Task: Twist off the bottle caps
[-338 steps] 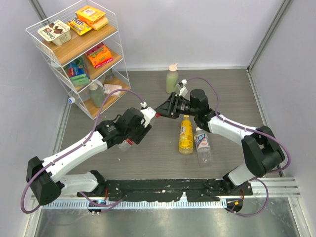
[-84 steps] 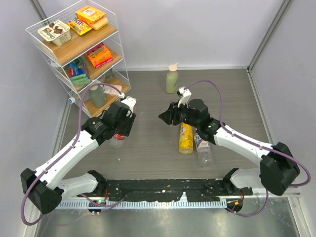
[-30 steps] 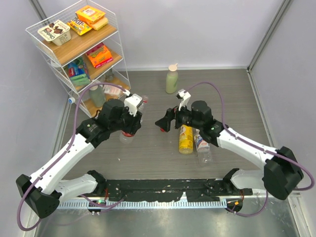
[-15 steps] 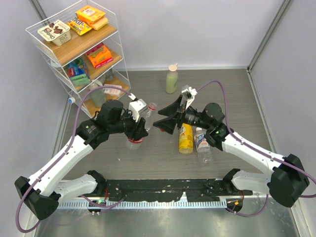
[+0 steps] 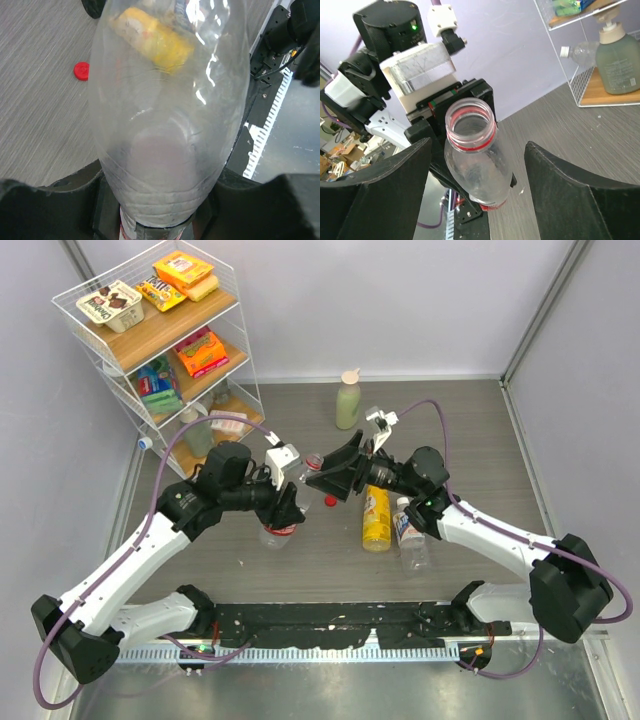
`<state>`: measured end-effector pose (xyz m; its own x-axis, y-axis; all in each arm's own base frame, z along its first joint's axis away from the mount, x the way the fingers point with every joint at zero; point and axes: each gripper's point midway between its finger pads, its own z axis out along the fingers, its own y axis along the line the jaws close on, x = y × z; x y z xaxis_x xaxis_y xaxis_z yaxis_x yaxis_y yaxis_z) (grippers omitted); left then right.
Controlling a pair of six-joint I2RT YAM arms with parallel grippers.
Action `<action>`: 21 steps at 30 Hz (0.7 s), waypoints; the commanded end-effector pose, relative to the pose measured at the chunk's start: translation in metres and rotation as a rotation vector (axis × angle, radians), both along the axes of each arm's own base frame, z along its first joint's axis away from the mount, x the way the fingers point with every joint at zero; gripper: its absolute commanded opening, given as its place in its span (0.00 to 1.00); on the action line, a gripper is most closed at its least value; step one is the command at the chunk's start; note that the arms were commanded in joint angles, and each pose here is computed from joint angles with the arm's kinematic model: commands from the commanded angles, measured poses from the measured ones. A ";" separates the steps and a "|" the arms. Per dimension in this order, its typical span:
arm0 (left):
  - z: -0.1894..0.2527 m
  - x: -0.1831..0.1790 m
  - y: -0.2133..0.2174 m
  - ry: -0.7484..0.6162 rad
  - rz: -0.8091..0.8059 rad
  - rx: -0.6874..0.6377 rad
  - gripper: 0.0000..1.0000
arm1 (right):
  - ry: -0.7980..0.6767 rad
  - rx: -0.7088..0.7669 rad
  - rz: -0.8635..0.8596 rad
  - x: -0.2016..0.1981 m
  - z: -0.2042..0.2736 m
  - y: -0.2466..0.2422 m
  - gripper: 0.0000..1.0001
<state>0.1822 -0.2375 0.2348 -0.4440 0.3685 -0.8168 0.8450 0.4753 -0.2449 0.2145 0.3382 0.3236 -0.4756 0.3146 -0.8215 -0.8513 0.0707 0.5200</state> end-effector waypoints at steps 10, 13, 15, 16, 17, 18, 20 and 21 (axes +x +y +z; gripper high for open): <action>0.005 -0.004 -0.006 -0.007 -0.046 -0.031 0.11 | -0.067 0.123 0.005 0.001 0.045 -0.001 0.73; 0.003 -0.004 -0.005 -0.004 -0.044 -0.028 0.11 | -0.054 0.134 0.010 0.003 0.045 0.001 0.67; 0.001 -0.005 -0.006 0.002 -0.047 -0.025 0.11 | -0.048 0.137 0.021 0.003 0.045 0.003 0.64; 0.002 -0.004 -0.006 0.002 -0.047 -0.026 0.11 | -0.045 0.138 0.019 0.005 0.045 0.004 0.63; 0.001 -0.005 -0.006 0.007 -0.049 -0.024 0.11 | -0.044 0.139 0.019 0.005 0.044 0.004 0.60; 0.001 -0.005 -0.006 0.006 -0.051 -0.025 0.11 | -0.042 0.139 0.015 0.006 0.043 0.004 0.60; 0.000 -0.005 -0.006 0.010 -0.051 -0.023 0.12 | -0.040 0.151 0.011 0.006 0.045 0.004 0.60; 0.000 -0.004 -0.007 0.013 -0.052 -0.022 0.12 | -0.047 0.160 0.011 0.006 0.048 0.003 0.60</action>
